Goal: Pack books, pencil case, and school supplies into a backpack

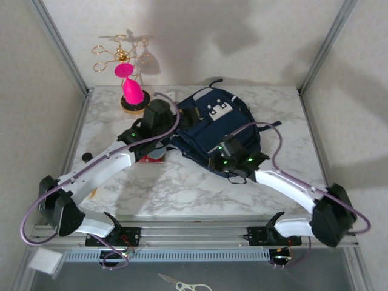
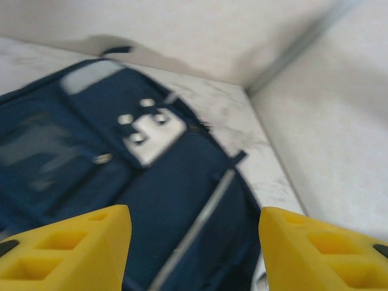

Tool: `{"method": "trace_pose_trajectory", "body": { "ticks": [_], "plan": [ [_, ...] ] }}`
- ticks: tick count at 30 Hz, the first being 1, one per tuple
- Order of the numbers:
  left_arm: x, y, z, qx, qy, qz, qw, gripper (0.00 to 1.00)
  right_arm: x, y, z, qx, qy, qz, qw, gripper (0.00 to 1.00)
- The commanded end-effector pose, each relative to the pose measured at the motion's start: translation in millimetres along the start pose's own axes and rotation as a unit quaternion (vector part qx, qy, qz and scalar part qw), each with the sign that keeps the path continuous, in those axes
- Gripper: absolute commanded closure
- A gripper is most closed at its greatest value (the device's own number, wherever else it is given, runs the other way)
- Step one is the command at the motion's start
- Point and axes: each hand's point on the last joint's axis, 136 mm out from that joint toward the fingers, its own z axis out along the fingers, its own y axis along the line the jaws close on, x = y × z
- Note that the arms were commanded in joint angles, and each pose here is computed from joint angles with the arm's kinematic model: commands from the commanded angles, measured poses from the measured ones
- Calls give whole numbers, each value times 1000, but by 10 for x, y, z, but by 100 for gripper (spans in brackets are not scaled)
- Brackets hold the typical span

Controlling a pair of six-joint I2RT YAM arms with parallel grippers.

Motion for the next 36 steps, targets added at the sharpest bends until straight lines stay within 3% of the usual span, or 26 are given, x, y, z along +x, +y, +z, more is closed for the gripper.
{"method": "trace_pose_trajectory", "body": {
  "ticks": [1,5,12,15,19,23,29,36],
  "plan": [
    [312,433,36,-43,21,-30,998,42,-101,-71,186,22,-31,22,999,76],
    [461,673,-30,-62,25,-48,997,42,-193,-417,274,61,-37,20,997,72],
    [765,868,-41,-61,32,-104,992,42,-465,-1426,288,152,-50,27,987,74],
    [869,925,-57,-53,27,-132,989,41,-646,-1498,169,172,-61,4,983,75],
    [980,1031,-89,-59,23,-160,985,41,-852,-1248,-77,168,-71,-22,983,75],
    [941,1040,-171,-54,7,-163,985,40,-632,-717,-93,147,-51,-37,987,70],
    [868,1206,-364,-85,-13,-149,985,38,-67,211,195,112,-19,-50,992,55],
    [875,1351,-466,-91,-19,-157,983,37,-142,621,819,88,-49,-42,994,50]
  ]
}}
